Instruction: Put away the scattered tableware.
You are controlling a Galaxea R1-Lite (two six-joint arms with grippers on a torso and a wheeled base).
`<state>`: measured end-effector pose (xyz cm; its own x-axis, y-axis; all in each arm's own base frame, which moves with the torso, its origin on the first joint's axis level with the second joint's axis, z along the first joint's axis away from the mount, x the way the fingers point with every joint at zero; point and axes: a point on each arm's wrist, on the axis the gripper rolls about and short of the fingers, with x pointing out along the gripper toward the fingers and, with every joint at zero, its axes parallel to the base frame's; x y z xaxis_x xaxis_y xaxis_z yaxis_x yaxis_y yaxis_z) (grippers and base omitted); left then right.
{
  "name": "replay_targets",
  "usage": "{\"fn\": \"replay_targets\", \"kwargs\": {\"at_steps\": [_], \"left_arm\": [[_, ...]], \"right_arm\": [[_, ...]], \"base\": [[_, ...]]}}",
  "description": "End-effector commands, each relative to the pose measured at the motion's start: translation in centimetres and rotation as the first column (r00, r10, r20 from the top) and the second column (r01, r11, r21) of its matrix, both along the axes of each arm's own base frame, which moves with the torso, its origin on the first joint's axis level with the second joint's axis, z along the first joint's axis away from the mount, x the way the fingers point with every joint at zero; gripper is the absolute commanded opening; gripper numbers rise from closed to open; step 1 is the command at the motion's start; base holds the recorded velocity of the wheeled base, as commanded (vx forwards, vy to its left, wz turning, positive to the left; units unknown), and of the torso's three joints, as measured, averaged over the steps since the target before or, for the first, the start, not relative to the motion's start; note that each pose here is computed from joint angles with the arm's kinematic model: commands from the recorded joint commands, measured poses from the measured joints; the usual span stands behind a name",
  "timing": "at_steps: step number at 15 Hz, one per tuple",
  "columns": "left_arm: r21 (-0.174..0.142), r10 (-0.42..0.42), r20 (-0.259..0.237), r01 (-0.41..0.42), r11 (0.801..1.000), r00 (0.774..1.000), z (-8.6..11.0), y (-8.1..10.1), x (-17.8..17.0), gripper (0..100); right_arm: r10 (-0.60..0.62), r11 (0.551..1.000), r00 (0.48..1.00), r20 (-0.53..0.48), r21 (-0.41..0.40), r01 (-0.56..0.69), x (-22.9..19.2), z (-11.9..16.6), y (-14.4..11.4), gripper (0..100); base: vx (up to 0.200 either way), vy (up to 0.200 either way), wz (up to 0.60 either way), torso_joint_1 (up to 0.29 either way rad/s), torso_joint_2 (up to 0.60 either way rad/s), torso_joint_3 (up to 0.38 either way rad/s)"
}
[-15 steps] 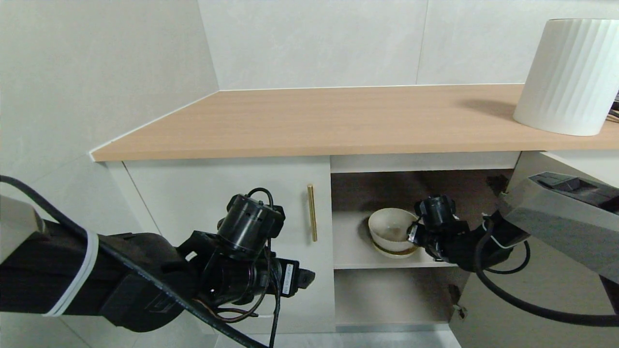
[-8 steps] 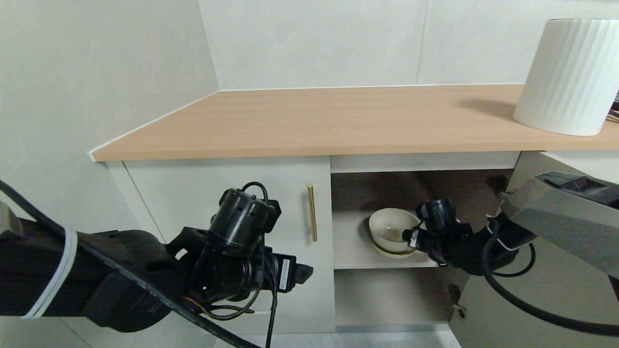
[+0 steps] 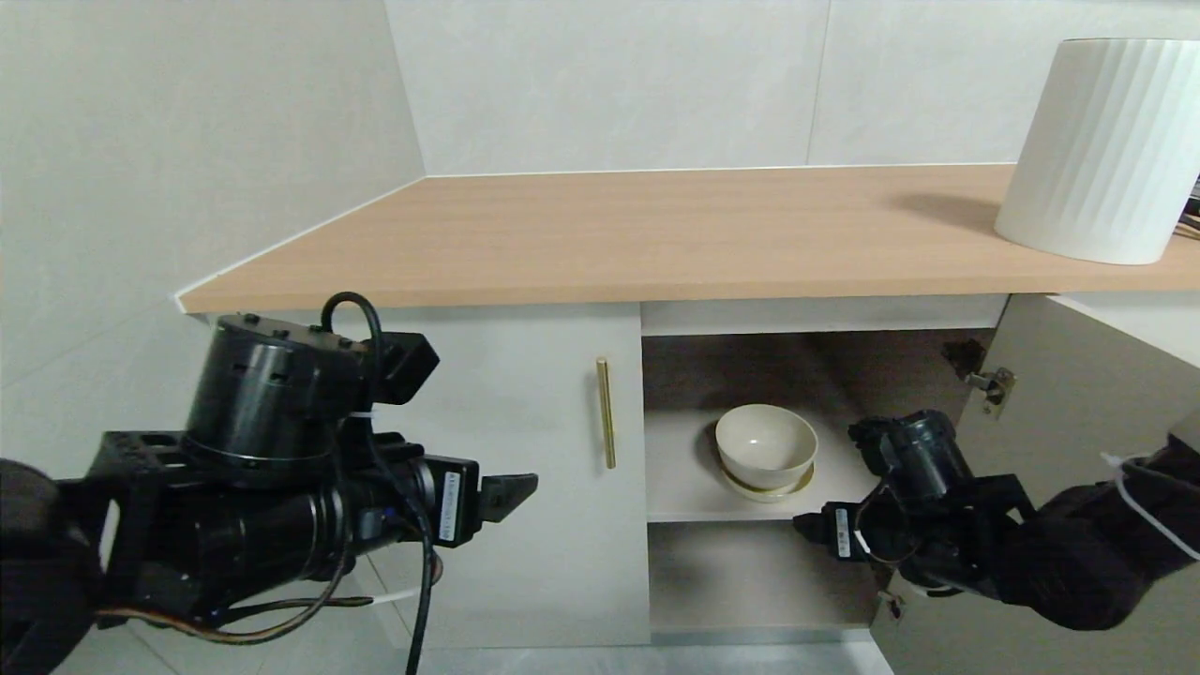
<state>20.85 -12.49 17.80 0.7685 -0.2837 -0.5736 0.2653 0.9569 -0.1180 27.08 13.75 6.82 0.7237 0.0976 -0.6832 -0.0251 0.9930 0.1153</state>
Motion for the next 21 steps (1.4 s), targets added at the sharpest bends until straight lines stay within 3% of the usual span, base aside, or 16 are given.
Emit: {"fn": "replay_targets", "kwargs": {"at_steps": [1, 2, 4, 6, 9, 11, 16, 21], "left_arm": [[-0.018, 0.027, 0.045, -0.027, 0.999, 0.999, 0.9, 2.0, -2.1, 100], [-0.019, 0.035, 0.047, -0.034, 0.999, 0.998, 0.8, 2.6, -2.8, 100], [-0.017, 0.041, 0.043, -0.04, 0.999, 0.998, 0.5, 2.9, -3.2, 100], [-0.014, 0.041, 0.039, -0.04, 0.999, 0.998, 0.4, 2.8, -3.0, 100], [0.007, 0.042, 0.006, -0.042, 0.999, 0.999, -0.4, 2.5, -2.5, 100], [0.004, 0.041, 0.013, -0.041, 0.999, 0.999, -0.3, 2.6, -2.6, 100], [0.02, 0.047, 0.003, -0.048, 0.999, 0.999, -0.6, 2.5, -2.5, 100], [0.02, 0.048, 0.01, -0.048, 0.999, 0.999, -0.4, 2.4, -2.5, 100]], "right_arm": [[0.038, 0.999, 0.997, 0.067, 0.019, -0.04, -2.9, 3.4, -1.1, 100], [0.082, 0.996, 0.996, 0.038, -0.021, -0.081, -4.2, 4.6, -1.5, 100], [0.143, 0.989, 0.989, 0.025, 0.015, -0.144, -6.1, 7.2, -2.0, 100], [0.197, 0.979, 0.98, 0.021, 0.052, -0.198, -7.6, 8.4, -2.3, 100], [0.251, 0.967, 0.968, -0.014, 0.04, -0.25, -9.6, 9.6, -2.2, 100], [0.261, 0.965, 0.965, -0.028, 0.04, -0.26, -10.6, 10.8, -2.6, 100], [0.268, 0.963, 0.963, -0.033, 0.039, -0.267, -11.1, 11.1, -3.0, 100], [0.269, 0.963, 0.962, -0.039, 0.031, -0.268, -11.2, 11.0, -3.0, 100]], "base": [[0.0, 0.0, 0.0, 0.0, 0.0, 0.0], [0.0, 0.0, 0.0, 0.0, 0.0, 0.0], [0.0, 0.0, 0.0, 0.0, 0.0, 0.0], [0.0, 0.0, 0.0, 0.0, 0.0, 0.0], [0.0, 0.0, 0.0, 0.0, 0.0, 0.0], [0.0, 0.0, 0.0, 0.0, 0.0, 0.0], [0.0, 0.0, 0.0, 0.0, 0.0, 0.0], [-0.2, 0.0, 0.0, 0.005, 0.0, 0.005]]}}
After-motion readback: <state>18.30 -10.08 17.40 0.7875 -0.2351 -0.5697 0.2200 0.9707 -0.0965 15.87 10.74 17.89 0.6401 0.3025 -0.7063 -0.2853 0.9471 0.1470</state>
